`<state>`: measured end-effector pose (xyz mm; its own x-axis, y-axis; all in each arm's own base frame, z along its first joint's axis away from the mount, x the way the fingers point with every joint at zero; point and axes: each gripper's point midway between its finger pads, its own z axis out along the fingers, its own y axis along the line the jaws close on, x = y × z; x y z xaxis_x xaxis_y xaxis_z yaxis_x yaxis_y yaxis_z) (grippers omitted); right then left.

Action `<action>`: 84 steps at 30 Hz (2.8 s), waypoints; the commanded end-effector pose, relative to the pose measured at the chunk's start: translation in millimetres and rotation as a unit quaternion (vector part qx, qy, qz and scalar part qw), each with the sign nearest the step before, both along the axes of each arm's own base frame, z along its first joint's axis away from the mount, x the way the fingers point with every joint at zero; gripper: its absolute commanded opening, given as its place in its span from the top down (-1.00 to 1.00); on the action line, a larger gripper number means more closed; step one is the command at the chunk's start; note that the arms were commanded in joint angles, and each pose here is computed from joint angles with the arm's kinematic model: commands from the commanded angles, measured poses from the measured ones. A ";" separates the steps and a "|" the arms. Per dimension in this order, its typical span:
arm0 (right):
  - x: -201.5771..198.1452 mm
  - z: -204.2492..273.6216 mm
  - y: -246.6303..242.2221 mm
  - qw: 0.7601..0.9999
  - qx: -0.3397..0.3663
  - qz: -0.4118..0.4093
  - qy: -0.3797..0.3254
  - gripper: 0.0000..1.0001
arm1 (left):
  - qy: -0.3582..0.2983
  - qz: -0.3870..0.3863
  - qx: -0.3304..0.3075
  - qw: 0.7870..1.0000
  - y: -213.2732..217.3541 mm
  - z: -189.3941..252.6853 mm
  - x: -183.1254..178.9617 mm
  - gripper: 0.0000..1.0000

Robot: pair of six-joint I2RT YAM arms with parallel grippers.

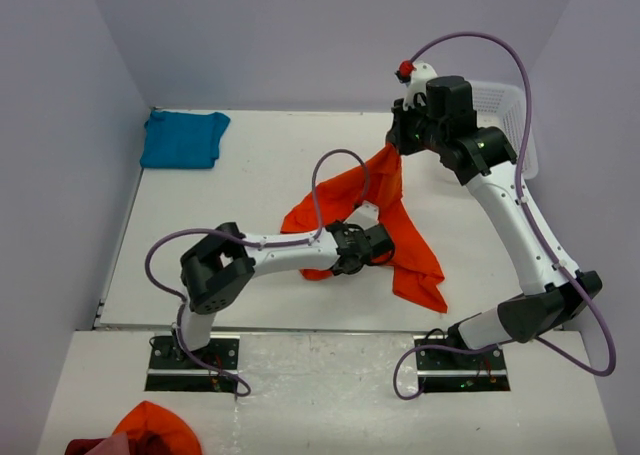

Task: Fold and stack the t-shirts
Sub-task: Flatten out the tshirt

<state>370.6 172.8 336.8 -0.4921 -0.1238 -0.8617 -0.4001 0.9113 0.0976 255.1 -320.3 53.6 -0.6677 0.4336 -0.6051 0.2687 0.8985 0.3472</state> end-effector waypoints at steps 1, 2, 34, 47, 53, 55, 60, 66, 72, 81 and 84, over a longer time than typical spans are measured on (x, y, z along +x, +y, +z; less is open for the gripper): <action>-3.2 28.4 -12.1 0.999 0.010 -0.029 -0.037 1.00 | -0.069 0.026 -0.057 0.996 23.0 94.0 -12.5 1.00; -5.8 32.4 -13.7 0.999 0.012 -0.030 -0.042 1.00 | -0.067 0.036 -0.055 0.996 36.8 104.2 -21.8 1.00; -148.7 -194.4 82.5 0.976 -0.035 0.072 0.204 0.59 | -0.047 0.150 -0.085 0.984 194.8 149.0 -54.3 1.00; -118.7 -168.9 62.2 0.986 -0.057 0.029 0.157 -0.39 | -0.039 0.137 -0.078 0.987 189.8 140.6 -50.6 1.00; -99.9 -187.4 98.0 0.979 -0.062 0.082 0.175 -0.08 | -0.039 0.133 -0.083 0.987 189.2 139.3 -51.0 1.00; -95.3 -192.2 104.7 0.977 -0.069 0.092 0.179 0.02 | -0.039 0.130 -0.086 0.987 188.1 140.7 -51.0 1.00; -81.5 -198.6 121.4 0.975 -0.074 0.106 0.180 0.10 | -0.041 0.128 -0.087 0.987 190.7 142.0 -52.2 1.00; -83.4 -211.1 125.5 0.972 -0.071 0.111 0.194 0.10 | -0.043 0.128 -0.088 0.987 193.7 142.9 -53.1 1.00; -88.9 -228.1 129.1 0.967 -0.068 0.121 0.211 0.09 | -0.044 0.126 -0.092 0.987 193.3 144.3 -51.9 1.00; -94.1 -245.1 130.6 0.964 -0.064 0.123 0.228 0.10 | -0.045 0.127 -0.095 0.986 197.6 145.5 -53.3 1.00; -97.7 -250.5 127.9 0.963 -0.063 0.120 0.234 0.12 | -0.046 0.128 -0.096 0.986 198.9 146.4 -52.9 1.00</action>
